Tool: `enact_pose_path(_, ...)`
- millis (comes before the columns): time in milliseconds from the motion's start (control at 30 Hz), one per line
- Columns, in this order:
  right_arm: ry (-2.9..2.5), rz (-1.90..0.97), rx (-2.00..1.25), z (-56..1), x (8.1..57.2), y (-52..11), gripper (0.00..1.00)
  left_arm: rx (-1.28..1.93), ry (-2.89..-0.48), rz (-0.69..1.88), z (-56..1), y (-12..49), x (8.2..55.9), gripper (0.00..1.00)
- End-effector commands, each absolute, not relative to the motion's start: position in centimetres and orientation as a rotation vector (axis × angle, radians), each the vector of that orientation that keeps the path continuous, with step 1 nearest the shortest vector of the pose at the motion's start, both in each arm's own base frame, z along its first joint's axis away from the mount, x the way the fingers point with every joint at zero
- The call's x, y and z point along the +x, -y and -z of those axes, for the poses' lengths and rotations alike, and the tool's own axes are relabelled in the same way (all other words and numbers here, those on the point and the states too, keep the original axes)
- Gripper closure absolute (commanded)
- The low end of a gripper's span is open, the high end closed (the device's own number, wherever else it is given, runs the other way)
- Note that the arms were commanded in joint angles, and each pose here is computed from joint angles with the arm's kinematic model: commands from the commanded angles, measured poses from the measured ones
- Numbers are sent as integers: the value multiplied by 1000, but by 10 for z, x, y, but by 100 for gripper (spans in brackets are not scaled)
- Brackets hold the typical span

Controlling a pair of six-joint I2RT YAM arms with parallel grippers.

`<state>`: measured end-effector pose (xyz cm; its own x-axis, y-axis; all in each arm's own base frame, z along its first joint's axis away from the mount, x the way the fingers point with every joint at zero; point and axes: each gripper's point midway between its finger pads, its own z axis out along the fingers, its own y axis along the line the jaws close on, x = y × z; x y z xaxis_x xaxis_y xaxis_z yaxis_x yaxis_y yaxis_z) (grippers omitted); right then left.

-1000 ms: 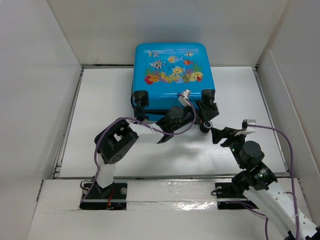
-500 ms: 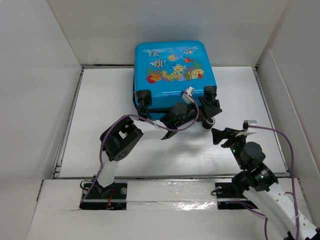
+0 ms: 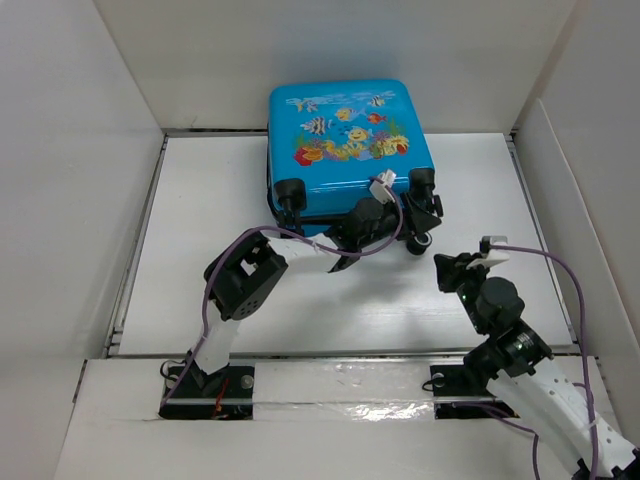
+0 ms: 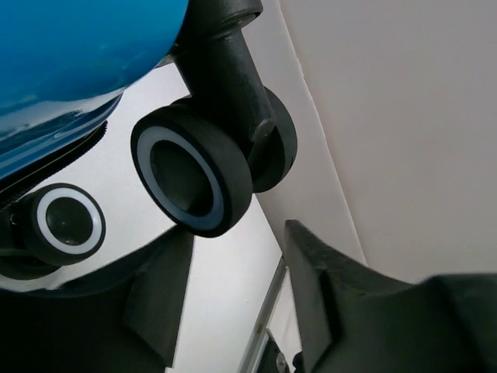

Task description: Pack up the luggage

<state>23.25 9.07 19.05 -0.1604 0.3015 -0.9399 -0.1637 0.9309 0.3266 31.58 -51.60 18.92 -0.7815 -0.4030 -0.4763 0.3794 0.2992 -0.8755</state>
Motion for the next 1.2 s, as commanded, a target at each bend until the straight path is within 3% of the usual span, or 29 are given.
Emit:
enact_pose_path(0,-1612,-427,78,-225,239,-96,87,-144,-1852,1485,-206,488,357,55)
enact_pose_path(100,-1634,-397,86,-221,244,-95,81,-141,-1856,1470,-205,486,363,69)
enact_pose_path(133,-1626,-382,99,-222,246,-92,69,-132,-1858,1478,-205,487,361,68)
enact_pose_path(167,-1611,-363,116,-227,246,-87,60,-116,-1859,1477,-204,487,360,50)
enact_pose_path(233,-1568,-301,142,-241,251,-76,41,-88,-1864,1472,-204,486,356,25)
enact_pose_path(267,-1551,-291,143,-257,253,-75,39,-79,-1877,1454,-198,484,354,7)
enact_pose_path(300,-1535,-255,141,-267,258,-70,39,-69,-1872,1454,-201,481,352,1)
enact_pose_path(367,-1570,-207,113,-270,272,-72,74,-45,-1888,1428,-193,476,347,1)
enact_pose_path(433,-1516,-186,121,-303,289,-64,100,-37,-1871,1417,-199,468,348,1)
enact_pose_path(500,-1530,-231,49,-319,305,-75,100,-16,-1875,1396,-199,464,345,1)
enact_pose_path(567,-1504,-221,71,-330,317,-59,88,4,-1884,1383,-196,460,340,1)
enact_pose_path(600,-1475,-275,45,-338,323,-65,76,14,-1874,1371,-200,454,342,1)
enact_pose_path(633,-1470,-289,38,-342,329,-62,53,26,-1871,1367,-202,452,340,1)
enact_pose_path(667,-1477,-292,36,-342,335,-53,44,39,-1874,1349,-199,448,338,1)
enact_pose_path(733,-1549,-398,-49,-325,351,-69,31,55,-1851,1337,-208,444,336,1)
enact_pose_path(833,-1581,-497,-138,-313,359,-81,28,87,-1832,1301,-217,442,338,1)
enact_pose_path(900,-1592,-514,-156,-301,363,-82,32,101,-1812,1287,-225,442,341,4)
enact_pose_path(1033,-1569,-526,-70,-287,370,-65,87,123,-1788,1278,-238,445,344,7)
enact_pose_path(1167,-1573,-546,-17,-275,376,-49,93,144,-1749,1275,-255,449,350,17)
